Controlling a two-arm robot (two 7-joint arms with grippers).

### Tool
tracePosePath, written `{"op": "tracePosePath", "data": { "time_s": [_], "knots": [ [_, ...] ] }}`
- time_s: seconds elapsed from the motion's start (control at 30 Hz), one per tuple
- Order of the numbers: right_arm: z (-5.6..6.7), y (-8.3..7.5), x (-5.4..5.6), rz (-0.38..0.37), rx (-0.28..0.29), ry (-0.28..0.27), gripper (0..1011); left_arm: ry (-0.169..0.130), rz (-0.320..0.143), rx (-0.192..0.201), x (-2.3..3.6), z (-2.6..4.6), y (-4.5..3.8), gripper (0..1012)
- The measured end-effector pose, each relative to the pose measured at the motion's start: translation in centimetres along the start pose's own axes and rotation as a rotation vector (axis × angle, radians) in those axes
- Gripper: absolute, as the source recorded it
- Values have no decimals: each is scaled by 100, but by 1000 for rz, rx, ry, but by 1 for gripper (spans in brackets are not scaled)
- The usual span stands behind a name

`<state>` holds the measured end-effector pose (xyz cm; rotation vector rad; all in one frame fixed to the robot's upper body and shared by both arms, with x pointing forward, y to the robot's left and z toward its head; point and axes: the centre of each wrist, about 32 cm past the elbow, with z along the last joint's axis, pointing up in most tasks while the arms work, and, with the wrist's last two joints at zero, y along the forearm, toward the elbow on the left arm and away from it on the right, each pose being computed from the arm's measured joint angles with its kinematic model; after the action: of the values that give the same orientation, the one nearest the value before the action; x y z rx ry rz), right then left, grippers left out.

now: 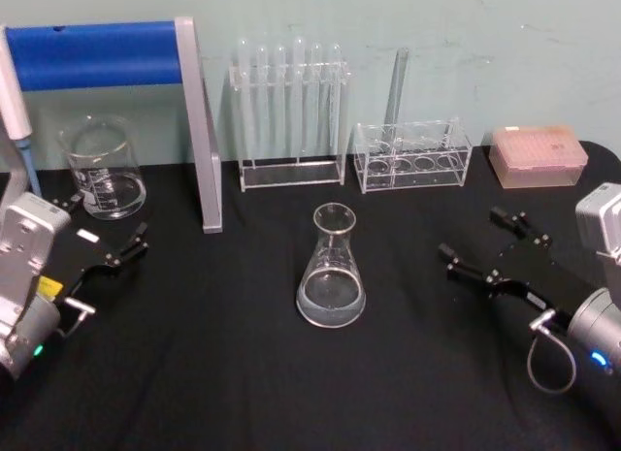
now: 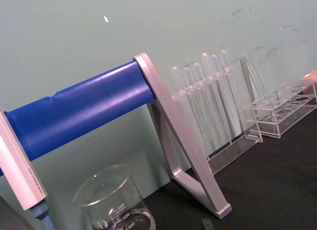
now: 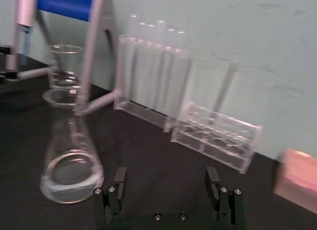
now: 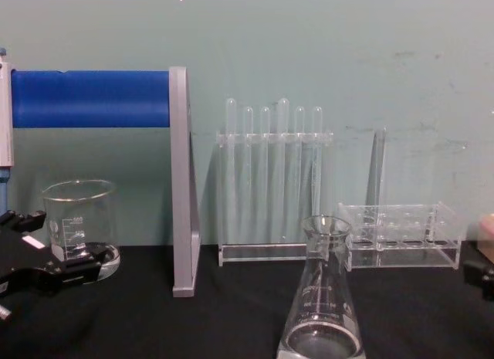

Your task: Grasp the erlenmeyer flask with one hand, shake it three times, then place it back.

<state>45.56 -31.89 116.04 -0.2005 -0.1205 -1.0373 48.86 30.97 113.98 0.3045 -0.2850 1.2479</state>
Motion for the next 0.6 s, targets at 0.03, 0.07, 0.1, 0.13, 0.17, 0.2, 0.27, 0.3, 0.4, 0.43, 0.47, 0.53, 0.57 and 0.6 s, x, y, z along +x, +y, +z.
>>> {"op": "tracePosePath", "data": {
  "time_s": [0.03,0.07,0.1,0.13,0.17,0.2,0.27,0.3,0.4,0.43,0.47,0.53,0.57,0.6],
  "knots": [
    [-1,-6,-17,25,1,14,1000,0,0,0,0,0,0,1001],
    [-1,-7,-28,37,2,20,1000,0,0,0,0,0,0,1001],
    [-2,-6,-41,48,2,25,1000,0,0,0,0,0,0,1001],
    [-7,0,-71,73,3,36,1000,0,0,0,0,0,0,1001],
    [-8,5,-87,85,3,40,1000,0,0,0,0,0,0,1001],
    [-8,11,-103,96,5,44,1000,0,0,0,0,0,0,1001],
    [-11,29,-150,129,9,54,1000,0,0,0,0,0,0,1001],
    [-9,36,-163,138,11,58,1000,0,0,0,0,0,0,1001],
    [3,78,-213,181,21,71,1000,0,0,0,0,0,0,1001],
    [8,92,-227,191,25,74,1000,0,0,0,0,0,0,1001],
    [10,120,-255,209,30,82,1000,0,0,0,0,0,0,1001],
    [5,158,-286,227,35,91,1000,0,0,0,0,0,0,1001],
    [3,176,-299,234,37,94,1000,0,0,0,0,0,0,1001],
    [-3,216,-322,246,40,103,1000,0,0,0,0,0,0,1001]
  ]
}}
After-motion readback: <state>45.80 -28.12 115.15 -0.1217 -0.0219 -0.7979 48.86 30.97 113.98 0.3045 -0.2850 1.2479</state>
